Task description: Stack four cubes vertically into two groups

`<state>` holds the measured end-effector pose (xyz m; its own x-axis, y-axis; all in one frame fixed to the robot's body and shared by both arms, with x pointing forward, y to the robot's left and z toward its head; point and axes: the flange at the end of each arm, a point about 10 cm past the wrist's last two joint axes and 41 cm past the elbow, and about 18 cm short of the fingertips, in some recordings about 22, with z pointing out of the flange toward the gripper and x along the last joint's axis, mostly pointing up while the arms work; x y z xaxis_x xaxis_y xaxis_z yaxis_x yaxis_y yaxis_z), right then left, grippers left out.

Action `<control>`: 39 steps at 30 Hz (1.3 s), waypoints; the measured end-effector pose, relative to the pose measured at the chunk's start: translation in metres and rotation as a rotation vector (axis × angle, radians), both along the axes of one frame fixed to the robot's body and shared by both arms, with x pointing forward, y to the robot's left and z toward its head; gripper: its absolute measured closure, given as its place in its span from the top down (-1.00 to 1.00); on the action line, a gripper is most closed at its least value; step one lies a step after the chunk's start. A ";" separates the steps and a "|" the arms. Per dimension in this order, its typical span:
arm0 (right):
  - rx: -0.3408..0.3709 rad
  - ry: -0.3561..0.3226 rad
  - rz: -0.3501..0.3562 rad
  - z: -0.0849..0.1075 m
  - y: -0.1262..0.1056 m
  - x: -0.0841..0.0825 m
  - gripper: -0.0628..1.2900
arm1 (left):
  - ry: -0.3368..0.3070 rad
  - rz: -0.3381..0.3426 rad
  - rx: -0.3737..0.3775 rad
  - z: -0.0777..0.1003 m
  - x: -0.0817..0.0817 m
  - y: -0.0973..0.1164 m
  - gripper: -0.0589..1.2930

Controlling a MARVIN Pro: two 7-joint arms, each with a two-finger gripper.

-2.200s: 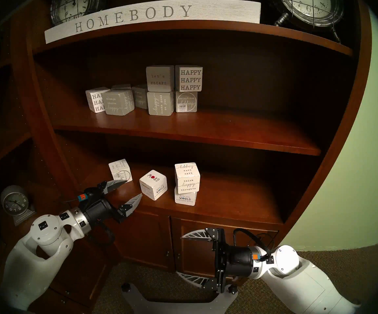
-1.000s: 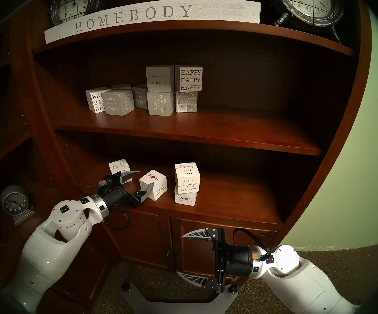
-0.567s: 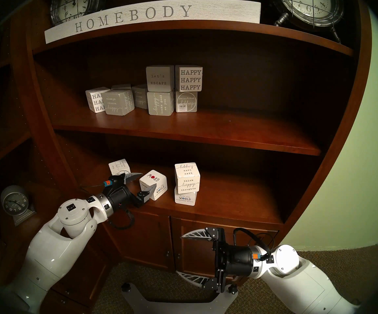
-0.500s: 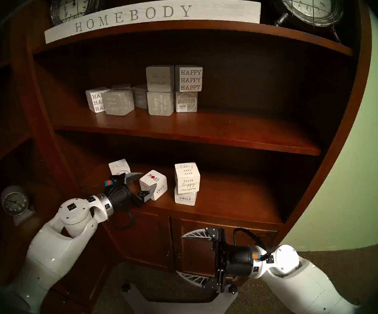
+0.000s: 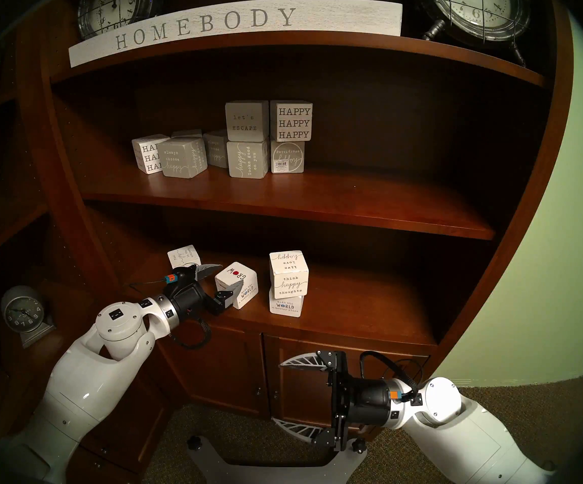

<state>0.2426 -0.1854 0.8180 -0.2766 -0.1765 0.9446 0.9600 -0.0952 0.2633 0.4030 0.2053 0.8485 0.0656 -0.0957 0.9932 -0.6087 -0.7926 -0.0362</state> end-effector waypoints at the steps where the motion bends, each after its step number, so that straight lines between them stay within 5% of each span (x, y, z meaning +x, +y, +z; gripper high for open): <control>1: 0.000 0.000 0.000 0.000 0.000 0.000 0.85 | 0.001 0.000 0.000 0.000 0.000 0.000 0.88; 39: 0.001 0.001 0.000 0.000 0.000 0.000 0.85 | 0.042 0.001 -0.003 -0.022 0.016 -0.001 0.88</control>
